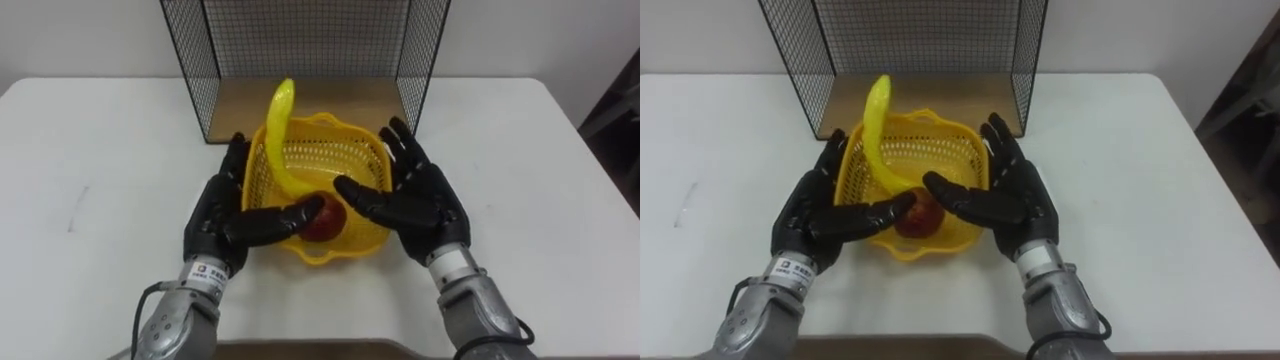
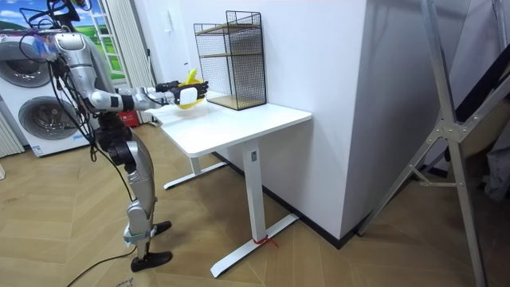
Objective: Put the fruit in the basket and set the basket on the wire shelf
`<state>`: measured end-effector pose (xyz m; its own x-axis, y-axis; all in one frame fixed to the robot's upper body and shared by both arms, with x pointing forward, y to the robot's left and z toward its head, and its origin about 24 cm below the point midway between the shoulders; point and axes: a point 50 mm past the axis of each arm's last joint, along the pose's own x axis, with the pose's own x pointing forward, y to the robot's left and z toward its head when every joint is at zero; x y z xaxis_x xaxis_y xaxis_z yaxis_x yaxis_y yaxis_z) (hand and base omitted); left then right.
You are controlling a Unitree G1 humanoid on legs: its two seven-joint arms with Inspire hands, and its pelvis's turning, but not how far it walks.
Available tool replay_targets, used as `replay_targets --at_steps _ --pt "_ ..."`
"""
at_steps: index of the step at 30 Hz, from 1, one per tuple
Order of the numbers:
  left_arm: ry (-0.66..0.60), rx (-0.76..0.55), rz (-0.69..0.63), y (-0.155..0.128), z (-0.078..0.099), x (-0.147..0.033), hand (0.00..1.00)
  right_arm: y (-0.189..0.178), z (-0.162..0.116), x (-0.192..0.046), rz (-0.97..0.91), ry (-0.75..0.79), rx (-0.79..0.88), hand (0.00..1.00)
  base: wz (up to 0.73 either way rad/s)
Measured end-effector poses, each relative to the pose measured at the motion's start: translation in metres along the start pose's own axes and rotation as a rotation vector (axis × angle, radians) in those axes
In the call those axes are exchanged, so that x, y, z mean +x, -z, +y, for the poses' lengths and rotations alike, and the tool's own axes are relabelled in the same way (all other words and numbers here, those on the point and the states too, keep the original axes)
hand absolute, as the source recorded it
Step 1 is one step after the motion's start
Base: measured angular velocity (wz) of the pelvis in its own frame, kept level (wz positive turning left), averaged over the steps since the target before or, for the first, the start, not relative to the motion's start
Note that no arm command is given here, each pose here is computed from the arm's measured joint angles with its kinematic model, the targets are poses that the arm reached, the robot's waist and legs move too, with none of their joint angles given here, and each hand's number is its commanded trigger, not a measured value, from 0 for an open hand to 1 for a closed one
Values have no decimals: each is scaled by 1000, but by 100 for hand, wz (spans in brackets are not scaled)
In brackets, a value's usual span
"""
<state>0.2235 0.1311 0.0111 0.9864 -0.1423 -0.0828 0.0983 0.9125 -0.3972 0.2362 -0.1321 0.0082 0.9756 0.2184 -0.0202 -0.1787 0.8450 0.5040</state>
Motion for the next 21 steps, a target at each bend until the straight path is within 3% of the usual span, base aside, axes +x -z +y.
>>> replay_targets --at_steps 6,13,21 --pt "-19 -6 -17 -3 -1 0 0 -5 7 5 -20 -33 -3 0 3" --pt "-2 -18 -124 -21 -8 1 0 -23 19 7 -117 -85 -4 0 3" --pt "-3 -19 -130 -21 -8 1 0 -25 21 8 -129 -94 -4 0 0"
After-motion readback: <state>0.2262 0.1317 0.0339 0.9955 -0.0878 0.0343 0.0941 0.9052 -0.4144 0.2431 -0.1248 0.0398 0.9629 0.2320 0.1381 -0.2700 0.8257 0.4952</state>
